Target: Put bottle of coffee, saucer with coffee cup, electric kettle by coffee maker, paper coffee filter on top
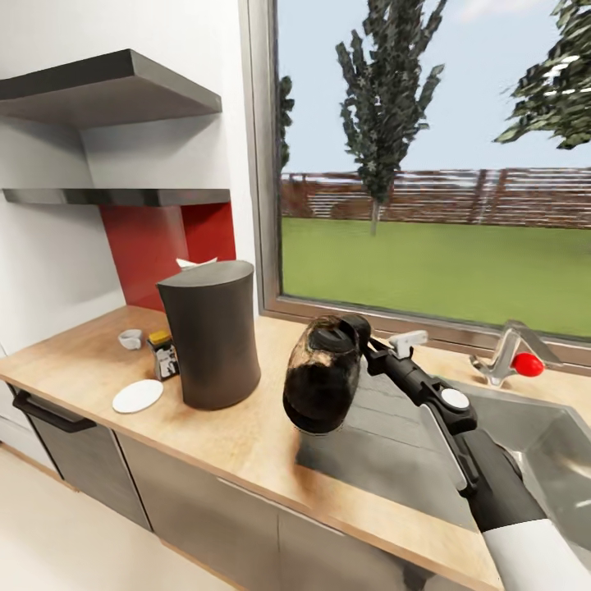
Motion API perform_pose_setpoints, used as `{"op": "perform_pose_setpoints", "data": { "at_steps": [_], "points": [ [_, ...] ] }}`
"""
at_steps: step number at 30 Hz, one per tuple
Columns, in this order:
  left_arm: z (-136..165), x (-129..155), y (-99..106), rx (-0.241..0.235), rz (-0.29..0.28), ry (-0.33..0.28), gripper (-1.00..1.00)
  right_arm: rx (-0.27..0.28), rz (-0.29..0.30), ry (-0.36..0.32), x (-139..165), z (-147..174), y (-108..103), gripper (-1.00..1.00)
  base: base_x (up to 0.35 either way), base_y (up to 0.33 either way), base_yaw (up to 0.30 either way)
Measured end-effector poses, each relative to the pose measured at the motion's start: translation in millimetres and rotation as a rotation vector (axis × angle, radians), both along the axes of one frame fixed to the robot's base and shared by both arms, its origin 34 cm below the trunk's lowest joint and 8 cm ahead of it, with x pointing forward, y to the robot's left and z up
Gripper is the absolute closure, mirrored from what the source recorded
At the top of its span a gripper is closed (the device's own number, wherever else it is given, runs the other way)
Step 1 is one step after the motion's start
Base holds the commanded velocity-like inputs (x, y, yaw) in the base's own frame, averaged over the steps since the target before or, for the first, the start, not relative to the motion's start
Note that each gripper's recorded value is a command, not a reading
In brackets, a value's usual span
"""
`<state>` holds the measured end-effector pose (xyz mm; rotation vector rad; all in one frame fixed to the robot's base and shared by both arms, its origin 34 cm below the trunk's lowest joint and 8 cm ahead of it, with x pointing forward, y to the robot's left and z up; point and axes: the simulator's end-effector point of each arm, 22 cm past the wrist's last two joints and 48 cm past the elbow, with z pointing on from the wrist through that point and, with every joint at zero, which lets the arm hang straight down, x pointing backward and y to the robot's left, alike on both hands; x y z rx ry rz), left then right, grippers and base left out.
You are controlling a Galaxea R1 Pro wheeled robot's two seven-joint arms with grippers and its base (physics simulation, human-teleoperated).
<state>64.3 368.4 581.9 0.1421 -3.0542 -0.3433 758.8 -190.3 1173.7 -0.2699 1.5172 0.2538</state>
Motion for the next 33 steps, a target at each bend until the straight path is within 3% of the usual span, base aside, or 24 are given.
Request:
{"op": "perform_pose_setpoints", "data": {
  "at_steps": [4,6,19,22,23,29,33],
  "points": [
    [-0.1,-0.6,-0.7,-0.001,0.000,0.002,-1.00,0.014,-0.095,0.002,6.3,0.1,-15.9,1.00,0.058,0.000,0.000],
    [-0.1,-0.7,-0.9,-0.001,0.000,0.002,-1.00,0.020,-0.113,0.002,7.2,0.3,-18.2,1.00,0.017,0.000,0.000],
    [-0.1,-0.8,-0.9,0.000,0.000,0.003,-1.00,0.043,-0.125,0.005,7.9,1.1,-10.7,1.00,0.002,0.101,0.000],
    [-0.1,-0.8,-0.8,0.000,0.000,0.003,-1.00,0.053,-0.275,0.004,11.8,2.5,-40.4,1.00,0.000,0.010,0.000],
    [0.0,-1.2,-0.9,0.000,0.000,0.004,-1.00,0.082,-0.332,0.010,11.9,2.4,-43.5,1.00,0.000,0.000,0.000],
    [0.0,-1.5,-0.6,0.000,0.000,0.004,-1.00,0.098,-0.352,0.012,11.6,3.0,-41.5,1.00,0.000,0.000,0.000],
    [0.2,-1.8,0.1,0.001,0.000,0.006,-1.00,0.107,-0.415,0.017,10.8,1.4,-53.1,1.00,0.000,0.039,0.000]
  ]
}}
